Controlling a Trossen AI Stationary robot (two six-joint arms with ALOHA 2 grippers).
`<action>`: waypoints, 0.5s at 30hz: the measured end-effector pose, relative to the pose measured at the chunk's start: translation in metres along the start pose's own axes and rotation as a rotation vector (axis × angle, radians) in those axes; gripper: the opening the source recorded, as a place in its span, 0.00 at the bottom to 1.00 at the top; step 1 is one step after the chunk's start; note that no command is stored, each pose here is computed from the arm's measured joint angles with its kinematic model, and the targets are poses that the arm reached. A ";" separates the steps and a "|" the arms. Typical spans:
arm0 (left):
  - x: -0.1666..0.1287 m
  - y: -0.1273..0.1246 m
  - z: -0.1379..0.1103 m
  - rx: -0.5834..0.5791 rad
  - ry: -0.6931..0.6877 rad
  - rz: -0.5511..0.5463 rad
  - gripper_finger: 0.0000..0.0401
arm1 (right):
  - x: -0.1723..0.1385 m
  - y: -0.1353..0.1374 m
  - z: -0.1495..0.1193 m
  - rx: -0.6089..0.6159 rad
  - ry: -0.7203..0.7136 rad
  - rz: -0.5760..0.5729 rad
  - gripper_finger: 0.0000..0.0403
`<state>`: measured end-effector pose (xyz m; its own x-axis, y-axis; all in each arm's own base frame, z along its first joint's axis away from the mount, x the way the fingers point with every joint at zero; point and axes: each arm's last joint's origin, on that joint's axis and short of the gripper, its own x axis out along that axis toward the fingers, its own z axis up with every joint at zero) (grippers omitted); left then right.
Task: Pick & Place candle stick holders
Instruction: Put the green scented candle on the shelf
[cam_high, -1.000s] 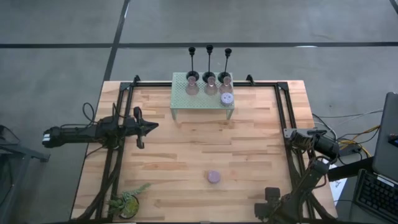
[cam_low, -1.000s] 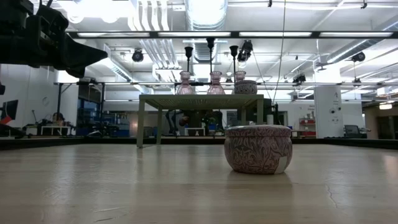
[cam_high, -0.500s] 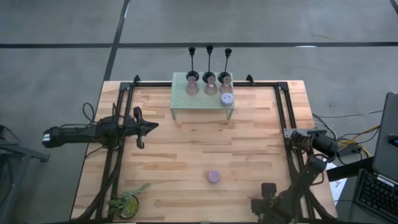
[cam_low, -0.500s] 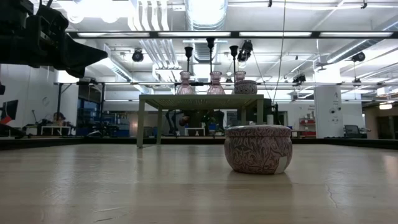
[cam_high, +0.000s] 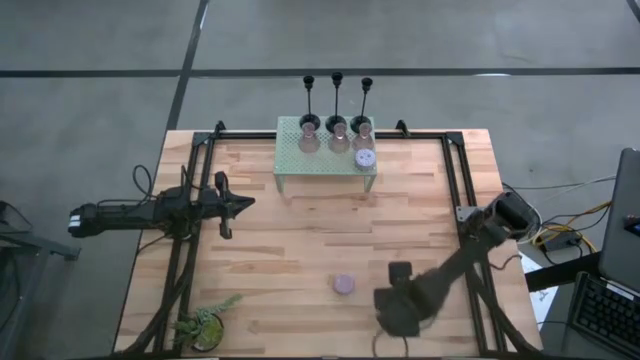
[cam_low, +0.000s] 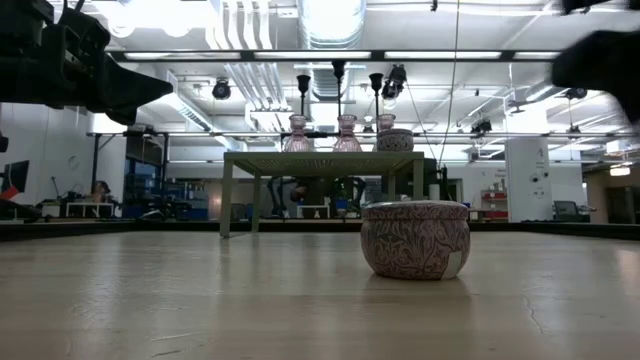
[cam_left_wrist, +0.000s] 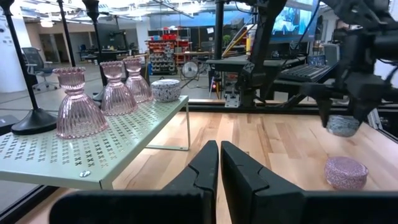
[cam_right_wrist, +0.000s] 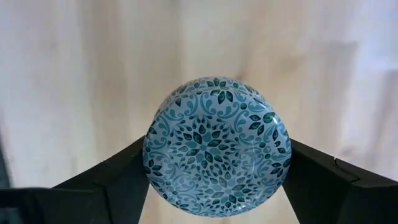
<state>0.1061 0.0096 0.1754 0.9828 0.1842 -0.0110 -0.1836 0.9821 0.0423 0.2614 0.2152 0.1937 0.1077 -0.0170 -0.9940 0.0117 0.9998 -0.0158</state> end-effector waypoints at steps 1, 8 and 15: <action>0.000 0.000 0.000 0.000 0.000 0.000 0.06 | -0.002 -0.008 0.005 -0.001 -0.003 0.000 0.74; 0.000 0.000 0.000 0.000 0.000 0.000 0.06 | -0.025 -0.071 0.041 0.043 -0.072 0.025 0.74; 0.000 0.000 0.000 0.000 0.000 0.000 0.06 | -0.068 -0.145 0.072 0.158 -0.224 0.038 0.74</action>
<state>0.1061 0.0096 0.1754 0.9828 0.1842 -0.0112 -0.1836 0.9821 0.0425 0.3240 0.0711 0.2717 0.3282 0.0013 -0.9446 0.1563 0.9861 0.0557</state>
